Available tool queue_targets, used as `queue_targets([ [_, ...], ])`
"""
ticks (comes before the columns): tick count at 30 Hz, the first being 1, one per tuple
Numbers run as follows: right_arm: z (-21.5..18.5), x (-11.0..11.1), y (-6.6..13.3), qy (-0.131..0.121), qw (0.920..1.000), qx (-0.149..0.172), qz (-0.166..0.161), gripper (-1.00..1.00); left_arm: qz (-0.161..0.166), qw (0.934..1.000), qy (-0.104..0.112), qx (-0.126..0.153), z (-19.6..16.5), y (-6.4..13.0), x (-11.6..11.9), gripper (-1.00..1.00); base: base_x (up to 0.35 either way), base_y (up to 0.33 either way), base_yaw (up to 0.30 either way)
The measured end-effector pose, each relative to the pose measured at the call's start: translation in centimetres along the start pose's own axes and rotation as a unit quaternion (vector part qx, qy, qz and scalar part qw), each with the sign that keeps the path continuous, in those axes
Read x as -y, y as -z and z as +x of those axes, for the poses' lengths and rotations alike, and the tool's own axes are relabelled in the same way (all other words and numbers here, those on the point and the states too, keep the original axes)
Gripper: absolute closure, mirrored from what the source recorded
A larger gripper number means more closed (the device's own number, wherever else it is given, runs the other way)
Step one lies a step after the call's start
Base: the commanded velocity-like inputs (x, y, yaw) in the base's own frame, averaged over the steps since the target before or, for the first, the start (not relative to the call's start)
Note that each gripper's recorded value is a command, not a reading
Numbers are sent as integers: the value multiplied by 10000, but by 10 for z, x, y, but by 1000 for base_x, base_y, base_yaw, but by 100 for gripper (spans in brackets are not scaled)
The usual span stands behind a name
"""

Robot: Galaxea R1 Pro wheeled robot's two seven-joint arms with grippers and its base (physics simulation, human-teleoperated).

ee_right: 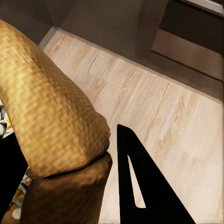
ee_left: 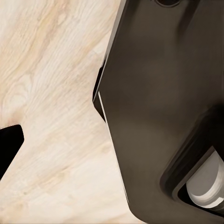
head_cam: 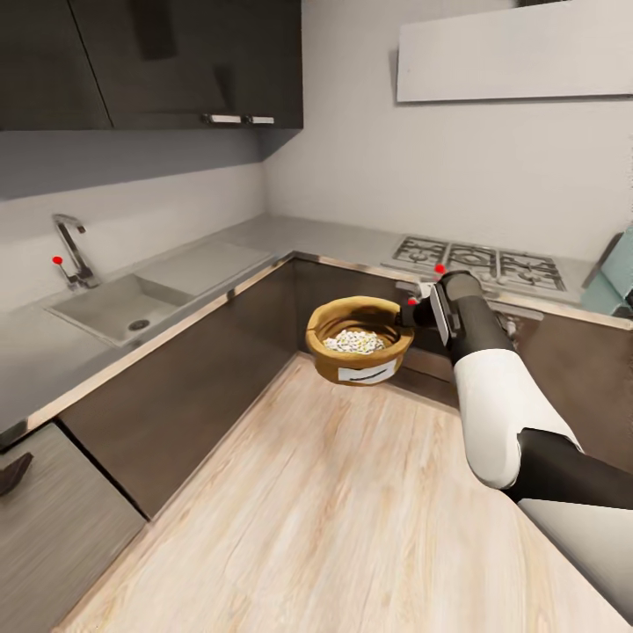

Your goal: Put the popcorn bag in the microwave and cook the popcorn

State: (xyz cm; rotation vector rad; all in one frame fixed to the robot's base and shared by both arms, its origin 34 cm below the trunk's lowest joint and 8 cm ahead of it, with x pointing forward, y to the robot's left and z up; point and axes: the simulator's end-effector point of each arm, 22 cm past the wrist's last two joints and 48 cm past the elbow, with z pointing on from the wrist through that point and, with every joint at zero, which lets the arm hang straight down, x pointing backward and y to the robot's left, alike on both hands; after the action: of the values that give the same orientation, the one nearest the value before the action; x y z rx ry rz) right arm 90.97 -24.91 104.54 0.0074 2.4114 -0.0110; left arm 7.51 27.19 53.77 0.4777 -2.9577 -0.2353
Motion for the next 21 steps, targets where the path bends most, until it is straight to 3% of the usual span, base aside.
queue_targets([
  [11, 0, 0, 0, -3, 10000, -2, -10, 100, 0, 10000, 0, 0, 0, 0, 0, -100, -345, 0, 0],
  [21, -1, 9, 3, -8, 10000, 16, 82, 100, -5, 10000, 17, 16, -1, 0, -1, -100, -40, 0, 0],
])
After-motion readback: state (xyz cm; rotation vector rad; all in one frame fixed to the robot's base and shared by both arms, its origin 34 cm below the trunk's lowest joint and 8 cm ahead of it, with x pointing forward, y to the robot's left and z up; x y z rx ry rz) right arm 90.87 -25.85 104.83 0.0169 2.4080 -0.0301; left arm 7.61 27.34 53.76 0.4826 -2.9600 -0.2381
